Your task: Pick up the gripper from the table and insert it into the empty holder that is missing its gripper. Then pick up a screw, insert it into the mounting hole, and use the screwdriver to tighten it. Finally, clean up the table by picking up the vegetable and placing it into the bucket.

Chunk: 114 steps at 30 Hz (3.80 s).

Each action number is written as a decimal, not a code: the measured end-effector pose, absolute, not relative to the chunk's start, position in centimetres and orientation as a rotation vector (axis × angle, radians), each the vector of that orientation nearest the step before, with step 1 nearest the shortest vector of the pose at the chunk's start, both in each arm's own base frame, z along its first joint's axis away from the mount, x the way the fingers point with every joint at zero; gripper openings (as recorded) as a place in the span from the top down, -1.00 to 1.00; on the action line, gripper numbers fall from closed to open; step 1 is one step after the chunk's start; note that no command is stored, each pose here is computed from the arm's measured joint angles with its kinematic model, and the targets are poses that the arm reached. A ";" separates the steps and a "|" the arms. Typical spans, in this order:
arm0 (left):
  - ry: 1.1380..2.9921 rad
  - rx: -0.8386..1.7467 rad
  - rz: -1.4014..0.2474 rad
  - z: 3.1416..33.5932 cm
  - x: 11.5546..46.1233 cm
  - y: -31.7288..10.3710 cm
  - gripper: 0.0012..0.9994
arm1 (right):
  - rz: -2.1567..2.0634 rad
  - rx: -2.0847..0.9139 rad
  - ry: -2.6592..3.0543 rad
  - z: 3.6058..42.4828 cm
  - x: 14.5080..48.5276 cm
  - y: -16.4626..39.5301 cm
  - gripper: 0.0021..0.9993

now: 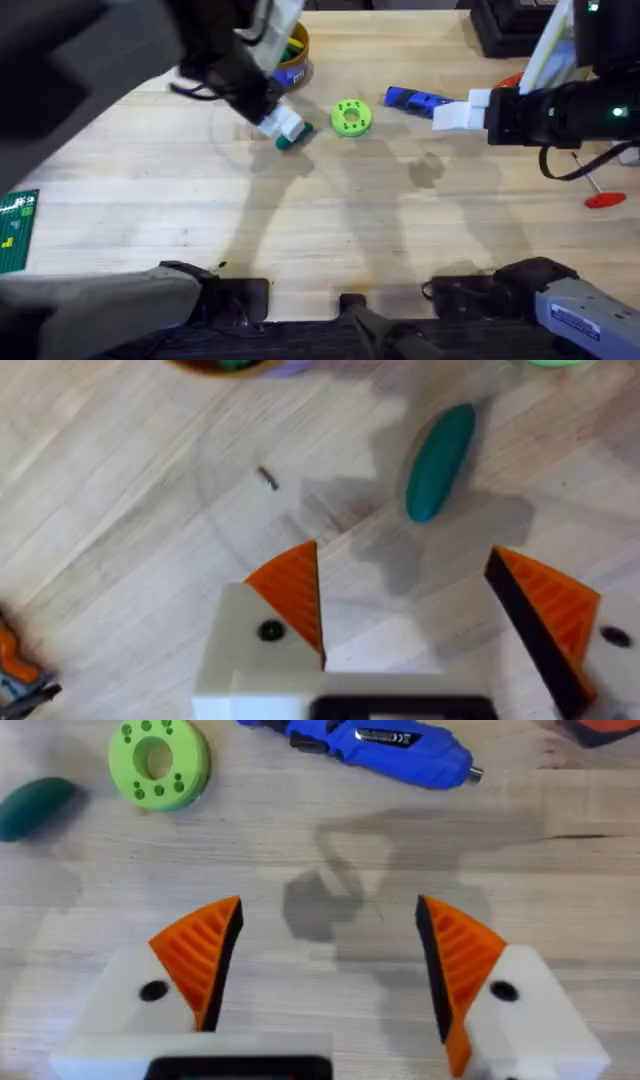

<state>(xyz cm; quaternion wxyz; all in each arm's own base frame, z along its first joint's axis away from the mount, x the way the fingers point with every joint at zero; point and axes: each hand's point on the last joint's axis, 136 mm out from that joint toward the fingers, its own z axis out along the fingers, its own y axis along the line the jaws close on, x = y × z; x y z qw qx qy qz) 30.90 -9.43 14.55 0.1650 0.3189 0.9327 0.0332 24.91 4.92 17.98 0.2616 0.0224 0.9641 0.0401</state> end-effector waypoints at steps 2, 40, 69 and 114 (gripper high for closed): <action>2.681 0.960 0.099 13.4 31.8 -10.4 -0.97 | 0.109 0.061 2.609 18.0 24.9 4.9 -0.95; 2.825 1.182 -0.090 4.2 32.8 -15.2 0.96 | 0.108 0.061 2.610 18.0 24.9 4.9 -0.95; 2.482 0.783 -0.028 20.9 45.3 -13.7 0.95 | 0.108 0.061 2.610 18.0 24.9 4.9 -0.95; 2.728 0.715 -0.323 19.4 31.9 -11.3 -0.98 | 0.108 0.061 2.610 18.0 24.9 4.9 -0.95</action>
